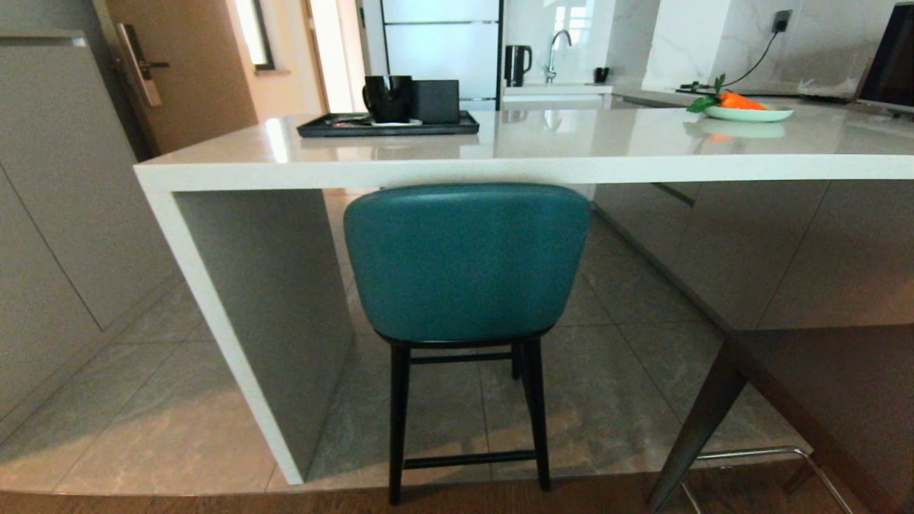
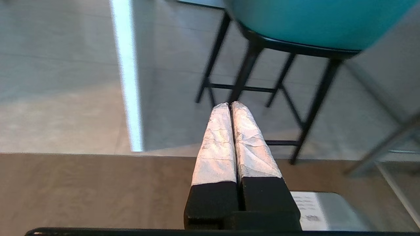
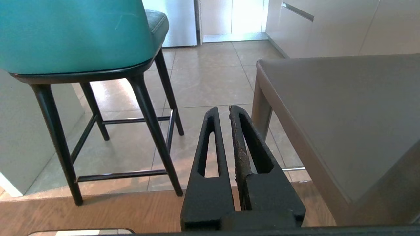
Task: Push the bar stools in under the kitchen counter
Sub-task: Push the gray chair back under the dining table
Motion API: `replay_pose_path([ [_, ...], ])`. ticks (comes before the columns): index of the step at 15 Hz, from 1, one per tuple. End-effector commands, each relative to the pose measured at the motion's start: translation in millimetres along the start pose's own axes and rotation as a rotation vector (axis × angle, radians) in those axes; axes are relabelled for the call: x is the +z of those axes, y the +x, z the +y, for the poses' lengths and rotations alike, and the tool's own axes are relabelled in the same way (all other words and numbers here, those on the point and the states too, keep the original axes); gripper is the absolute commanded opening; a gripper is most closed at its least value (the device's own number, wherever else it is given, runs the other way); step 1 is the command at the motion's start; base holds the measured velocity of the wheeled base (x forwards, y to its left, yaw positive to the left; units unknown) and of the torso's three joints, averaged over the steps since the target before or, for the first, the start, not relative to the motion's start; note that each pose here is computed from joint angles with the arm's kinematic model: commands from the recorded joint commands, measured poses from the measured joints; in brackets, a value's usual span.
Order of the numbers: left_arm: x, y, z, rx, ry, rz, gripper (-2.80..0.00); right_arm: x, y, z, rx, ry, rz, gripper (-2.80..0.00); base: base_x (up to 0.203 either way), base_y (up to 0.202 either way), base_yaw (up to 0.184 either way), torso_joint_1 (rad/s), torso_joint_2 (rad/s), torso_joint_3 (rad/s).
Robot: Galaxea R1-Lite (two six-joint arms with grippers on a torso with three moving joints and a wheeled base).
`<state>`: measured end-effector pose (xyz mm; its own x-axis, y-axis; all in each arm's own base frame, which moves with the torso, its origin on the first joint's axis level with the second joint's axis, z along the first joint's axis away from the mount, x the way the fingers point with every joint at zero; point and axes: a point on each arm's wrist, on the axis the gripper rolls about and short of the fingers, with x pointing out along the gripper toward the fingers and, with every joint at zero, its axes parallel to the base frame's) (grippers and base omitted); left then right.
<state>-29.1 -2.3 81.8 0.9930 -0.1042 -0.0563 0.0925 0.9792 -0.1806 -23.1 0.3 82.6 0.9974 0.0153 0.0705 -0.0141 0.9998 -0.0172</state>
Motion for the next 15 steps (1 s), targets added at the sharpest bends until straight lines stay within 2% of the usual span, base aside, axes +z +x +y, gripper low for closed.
replay_pose_path([
  [1,0.3,0.2,1.6,0.074,0.076,-0.006,-2.80,-8.2,1.9,0.1,0.001,0.000,0.031,-2.80,0.000,0.000,0.000,0.000,0.00,0.000],
  [2,-0.6,0.5,2.7,0.112,0.178,-0.003,-2.80,-8.2,1.8,0.1,0.001,0.000,0.029,-2.80,0.000,0.000,0.000,0.000,0.00,0.000],
  [3,-4.0,2.0,3.1,0.100,0.283,0.010,-2.80,-8.2,1.8,0.0,-0.003,0.001,0.029,-2.80,0.000,0.000,0.000,0.000,0.00,0.000],
  [4,-6.1,4.2,3.1,0.075,0.348,-0.006,-2.80,-8.2,1.8,0.0,-0.004,0.001,0.029,-2.80,0.000,0.000,0.000,0.000,0.00,0.000],
  [5,-5.3,5.4,2.9,0.066,0.342,-0.037,-2.80,-8.2,1.9,0.0,-0.006,0.001,0.031,-2.80,0.000,0.000,0.000,0.000,0.00,0.000],
  [6,-5.6,6.0,3.0,0.060,0.269,-0.049,-2.80,-8.2,1.9,0.0,-0.004,0.001,0.031,-2.80,0.000,0.000,0.000,0.000,0.00,0.000],
  [7,-6.1,6.4,3.1,0.058,0.257,-0.052,-2.80,-8.2,1.8,0.0,-0.004,0.001,0.030,-2.80,0.000,0.000,0.000,0.000,0.00,0.000],
  [15,-6.2,6.4,3.4,0.073,0.257,-0.053,-2.80,-8.2,1.9,0.0,-0.007,0.013,0.031,-2.80,0.000,0.000,0.000,0.000,0.00,0.000],
])
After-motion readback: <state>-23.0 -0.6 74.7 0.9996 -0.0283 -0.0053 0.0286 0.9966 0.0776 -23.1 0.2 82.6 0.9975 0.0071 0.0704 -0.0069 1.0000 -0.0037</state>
